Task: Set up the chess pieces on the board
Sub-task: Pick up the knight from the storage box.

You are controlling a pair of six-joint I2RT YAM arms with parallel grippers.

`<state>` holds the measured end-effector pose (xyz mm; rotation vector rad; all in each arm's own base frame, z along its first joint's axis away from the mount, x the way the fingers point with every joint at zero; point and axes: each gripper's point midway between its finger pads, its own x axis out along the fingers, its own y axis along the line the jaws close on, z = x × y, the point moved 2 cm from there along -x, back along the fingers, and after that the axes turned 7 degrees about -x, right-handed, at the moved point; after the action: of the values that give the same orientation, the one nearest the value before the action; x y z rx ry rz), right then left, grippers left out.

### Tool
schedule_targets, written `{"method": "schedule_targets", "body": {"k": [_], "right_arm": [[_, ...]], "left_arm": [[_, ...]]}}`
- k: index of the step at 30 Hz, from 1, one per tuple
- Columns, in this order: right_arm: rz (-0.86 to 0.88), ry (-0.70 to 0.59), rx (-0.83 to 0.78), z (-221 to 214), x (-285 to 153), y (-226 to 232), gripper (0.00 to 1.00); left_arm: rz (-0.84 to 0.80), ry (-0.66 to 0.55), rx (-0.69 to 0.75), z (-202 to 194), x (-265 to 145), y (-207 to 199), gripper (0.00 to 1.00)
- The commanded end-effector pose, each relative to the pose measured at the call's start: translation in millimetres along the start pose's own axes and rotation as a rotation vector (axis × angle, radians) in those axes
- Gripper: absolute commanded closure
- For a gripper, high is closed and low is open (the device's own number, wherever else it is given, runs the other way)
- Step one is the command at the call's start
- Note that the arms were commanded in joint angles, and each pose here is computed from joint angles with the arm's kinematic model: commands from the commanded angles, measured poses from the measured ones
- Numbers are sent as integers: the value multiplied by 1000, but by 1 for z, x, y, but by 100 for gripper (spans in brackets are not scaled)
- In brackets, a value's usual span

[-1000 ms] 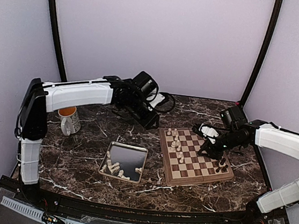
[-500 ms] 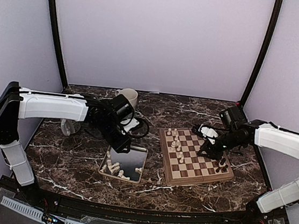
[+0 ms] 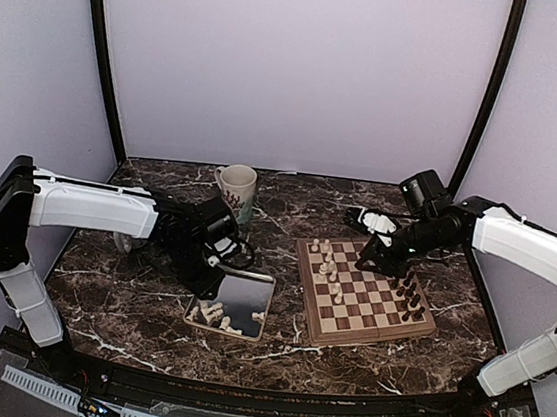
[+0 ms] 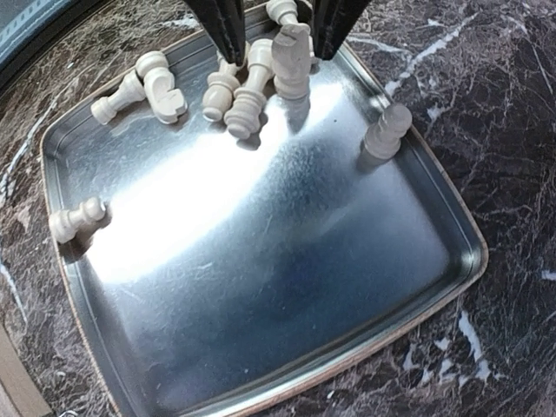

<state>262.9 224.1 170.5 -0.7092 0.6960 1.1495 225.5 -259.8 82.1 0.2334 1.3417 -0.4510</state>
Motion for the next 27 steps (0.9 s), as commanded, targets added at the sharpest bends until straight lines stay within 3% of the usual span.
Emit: {"method": "schedule_targets", "body": {"k": [1, 17, 24, 27], "right_arm": [[29, 45, -11, -5, 11, 7, 71], [34, 69, -2, -17, 21, 12, 71], [24, 82, -1, -23, 23, 14, 72], [14, 89, 3, -28, 23, 14, 72]], "left_arm": [[56, 37, -8, -15, -3, 9, 71], [87, 106, 18, -28, 13, 11, 78], [87, 108, 30, -23, 17, 9, 96], [87, 66, 38, -10, 10, 5, 98]]}}
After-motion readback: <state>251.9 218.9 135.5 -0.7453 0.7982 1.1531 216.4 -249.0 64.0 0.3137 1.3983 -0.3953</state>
